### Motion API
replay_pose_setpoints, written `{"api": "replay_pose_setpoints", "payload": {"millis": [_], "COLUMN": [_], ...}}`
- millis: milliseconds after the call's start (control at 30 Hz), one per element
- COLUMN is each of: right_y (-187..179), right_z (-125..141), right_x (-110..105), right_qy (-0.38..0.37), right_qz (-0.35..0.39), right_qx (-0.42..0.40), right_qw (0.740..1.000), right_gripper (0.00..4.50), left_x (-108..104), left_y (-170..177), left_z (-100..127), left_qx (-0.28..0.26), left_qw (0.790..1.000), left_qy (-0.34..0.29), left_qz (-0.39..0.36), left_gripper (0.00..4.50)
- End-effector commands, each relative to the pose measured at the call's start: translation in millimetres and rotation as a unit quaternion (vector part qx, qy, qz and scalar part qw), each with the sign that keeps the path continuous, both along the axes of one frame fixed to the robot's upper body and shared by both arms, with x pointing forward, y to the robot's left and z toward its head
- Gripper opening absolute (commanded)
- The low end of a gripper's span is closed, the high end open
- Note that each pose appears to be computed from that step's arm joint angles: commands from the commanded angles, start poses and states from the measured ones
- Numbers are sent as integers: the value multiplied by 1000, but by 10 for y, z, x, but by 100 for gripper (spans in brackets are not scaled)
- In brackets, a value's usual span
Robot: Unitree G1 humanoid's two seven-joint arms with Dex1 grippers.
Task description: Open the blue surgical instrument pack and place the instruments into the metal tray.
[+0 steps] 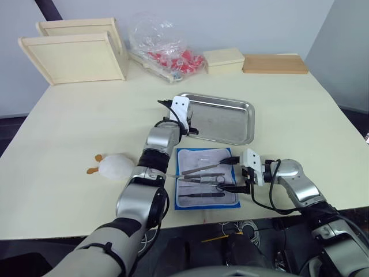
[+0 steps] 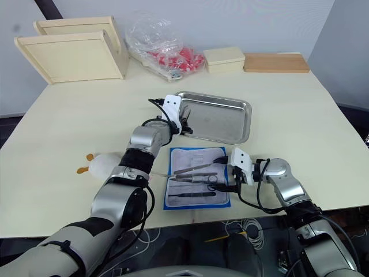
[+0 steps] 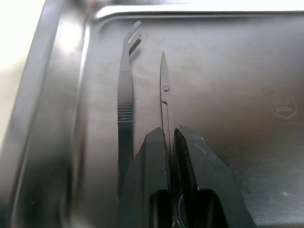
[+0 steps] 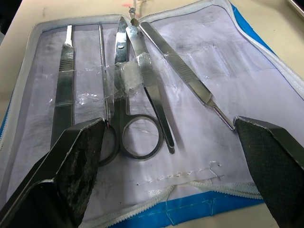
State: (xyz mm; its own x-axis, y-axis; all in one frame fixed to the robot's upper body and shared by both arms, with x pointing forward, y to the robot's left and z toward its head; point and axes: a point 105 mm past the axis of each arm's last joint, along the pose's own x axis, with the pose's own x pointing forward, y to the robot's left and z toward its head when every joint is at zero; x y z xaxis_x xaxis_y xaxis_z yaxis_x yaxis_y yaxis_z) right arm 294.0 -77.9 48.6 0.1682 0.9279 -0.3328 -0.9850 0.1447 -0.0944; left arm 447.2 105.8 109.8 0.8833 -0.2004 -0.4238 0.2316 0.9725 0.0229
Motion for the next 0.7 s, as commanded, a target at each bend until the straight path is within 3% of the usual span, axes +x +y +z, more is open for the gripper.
{"api": "replay_pose_setpoints", "payload": {"millis": [33, 333, 533, 700], "right_y": [-192, -193, -201, -210], "right_z": [-609, -606, -603, -603], "right_x": [-167, -150, -148, -153], "right_qy": [87, 87, 86, 85], "right_qz": [-37, -37, -37, -37], "right_qx": [-91, -91, -91, -91], "right_qw": [991, 991, 991, 991], "right_gripper": [450, 450, 450, 450], "left_x": [43, 34, 40, 19], "left_y": [-4, -1, -40, -152], "left_z": [110, 103, 273, 535], "left_qx": [0, 5, -11, -24], "left_qw": [1000, 1000, 999, 989], "left_qy": [-18, -19, -51, -122], "left_qz": [0, -1, -12, -75], "left_gripper": [82, 82, 82, 82]}}
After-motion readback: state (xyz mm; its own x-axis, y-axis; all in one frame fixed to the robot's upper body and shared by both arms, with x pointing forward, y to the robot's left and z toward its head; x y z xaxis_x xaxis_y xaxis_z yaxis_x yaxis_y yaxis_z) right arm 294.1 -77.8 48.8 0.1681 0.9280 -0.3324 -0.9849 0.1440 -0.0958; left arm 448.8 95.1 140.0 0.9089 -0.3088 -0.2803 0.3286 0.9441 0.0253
